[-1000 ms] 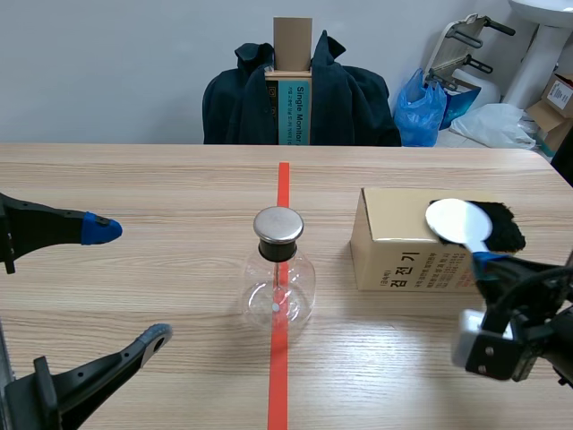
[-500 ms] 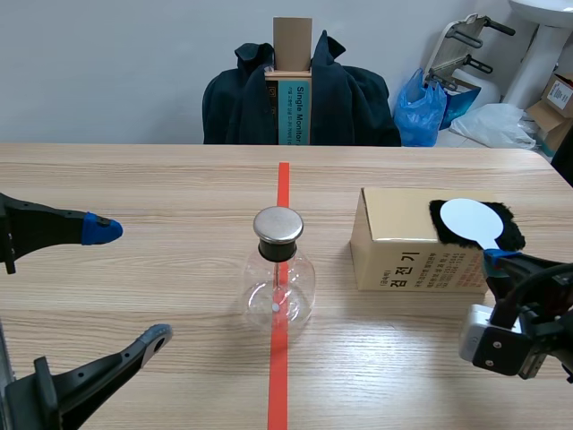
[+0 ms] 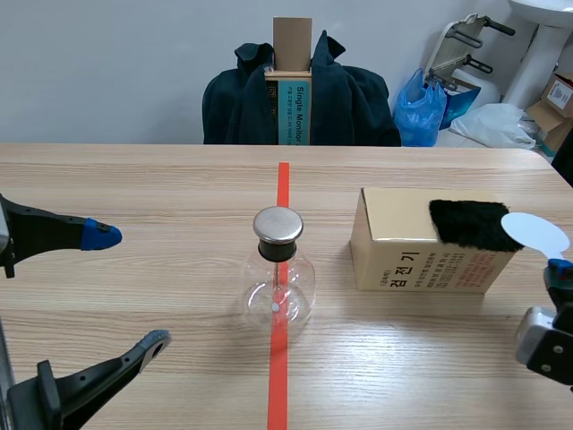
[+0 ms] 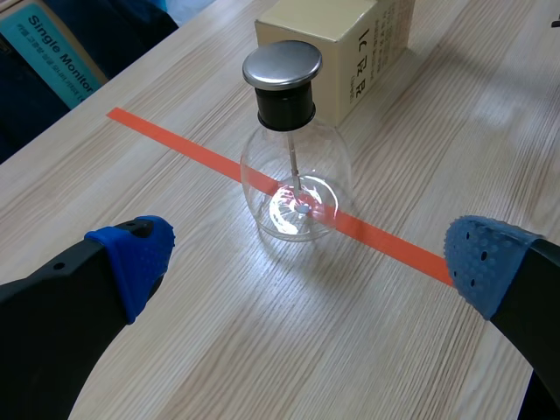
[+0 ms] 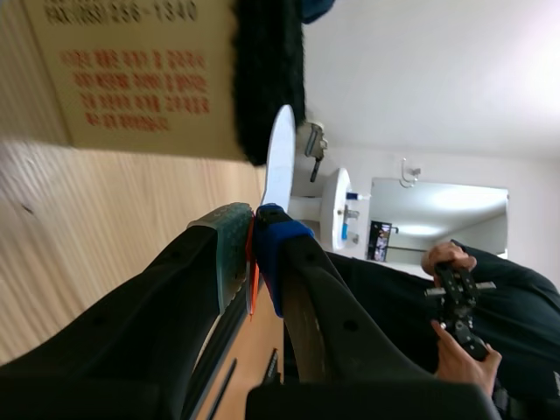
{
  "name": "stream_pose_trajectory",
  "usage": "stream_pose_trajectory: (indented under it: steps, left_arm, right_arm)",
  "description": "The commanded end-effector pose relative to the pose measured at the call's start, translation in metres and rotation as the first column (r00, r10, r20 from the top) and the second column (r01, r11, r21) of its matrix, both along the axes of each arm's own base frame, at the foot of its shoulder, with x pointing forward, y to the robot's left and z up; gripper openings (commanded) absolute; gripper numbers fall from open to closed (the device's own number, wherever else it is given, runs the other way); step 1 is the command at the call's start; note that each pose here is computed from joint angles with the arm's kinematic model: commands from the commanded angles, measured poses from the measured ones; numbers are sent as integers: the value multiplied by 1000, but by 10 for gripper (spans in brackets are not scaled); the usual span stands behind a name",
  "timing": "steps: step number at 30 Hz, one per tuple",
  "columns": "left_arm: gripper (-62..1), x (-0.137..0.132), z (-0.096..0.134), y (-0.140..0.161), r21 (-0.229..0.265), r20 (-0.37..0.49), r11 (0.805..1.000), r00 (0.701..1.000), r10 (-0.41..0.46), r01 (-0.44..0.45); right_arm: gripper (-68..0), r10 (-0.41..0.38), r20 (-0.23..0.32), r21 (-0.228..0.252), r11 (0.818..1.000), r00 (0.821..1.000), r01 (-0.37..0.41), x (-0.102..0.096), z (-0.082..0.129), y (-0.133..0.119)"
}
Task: Do the electroscope experiment.
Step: 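Rub the plate on the fur, then bring the plate to the electroscope and point at the metal foil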
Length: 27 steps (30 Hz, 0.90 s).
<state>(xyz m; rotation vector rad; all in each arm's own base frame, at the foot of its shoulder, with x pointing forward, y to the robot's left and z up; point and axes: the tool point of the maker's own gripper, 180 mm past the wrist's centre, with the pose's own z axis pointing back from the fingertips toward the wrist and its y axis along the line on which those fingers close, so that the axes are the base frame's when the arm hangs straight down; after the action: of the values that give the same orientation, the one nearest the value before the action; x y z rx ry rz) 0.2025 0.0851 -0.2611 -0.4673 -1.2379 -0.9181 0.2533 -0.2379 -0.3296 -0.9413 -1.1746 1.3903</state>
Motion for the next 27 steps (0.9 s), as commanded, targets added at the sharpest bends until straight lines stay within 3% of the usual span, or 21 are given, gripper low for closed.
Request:
stream_pose_trajectory:
  steps: [1, 6, 11, 18, 20, 24, 25, 27]
  left_arm:
    - [14, 1, 7, -4, -33, 15, 999, 1000, 2, -2]
    - [14, 1, 7, -4, -33, 15, 999, 1000, 2, -2]
    - [14, 1, 7, -4, -33, 15, 999, 1000, 2, -2]
    - [14, 1, 1, -2, -22, 1, 1000, 1000, 1, -1]
    - [-125, 4, -8, 2, -1, -18, 1000, 1000, 6, -6]
    - [-513, 12, -32, 8, 18, -77, 1000, 997, -17, 18]
    - [-578, 15, -38, 8, 20, -92, 999, 995, -24, 26]
    - [-592, 22, -49, 10, 22, -112, 999, 993, -31, 34]
  right_arm:
    - [-669, -4, 84, -34, 999, 996, 7, 11, 29, -9]
    - [-669, -31, 202, -53, 998, 979, 42, 19, 73, -21]
    - [-669, -43, 338, -47, 997, 940, 62, 24, 125, -26]
    - [-669, -12, 429, -58, 998, 903, 41, 26, 166, -15]
    - [-669, -2, 457, -51, 998, 889, 28, 26, 178, -10]
    - [-669, 28, 500, -64, 998, 866, 5, 25, 197, 0]
    - [-669, 35, 504, -67, 998, 863, -1, 25, 200, 2]
    - [-669, 53, 507, -72, 997, 860, -19, 24, 203, 7]
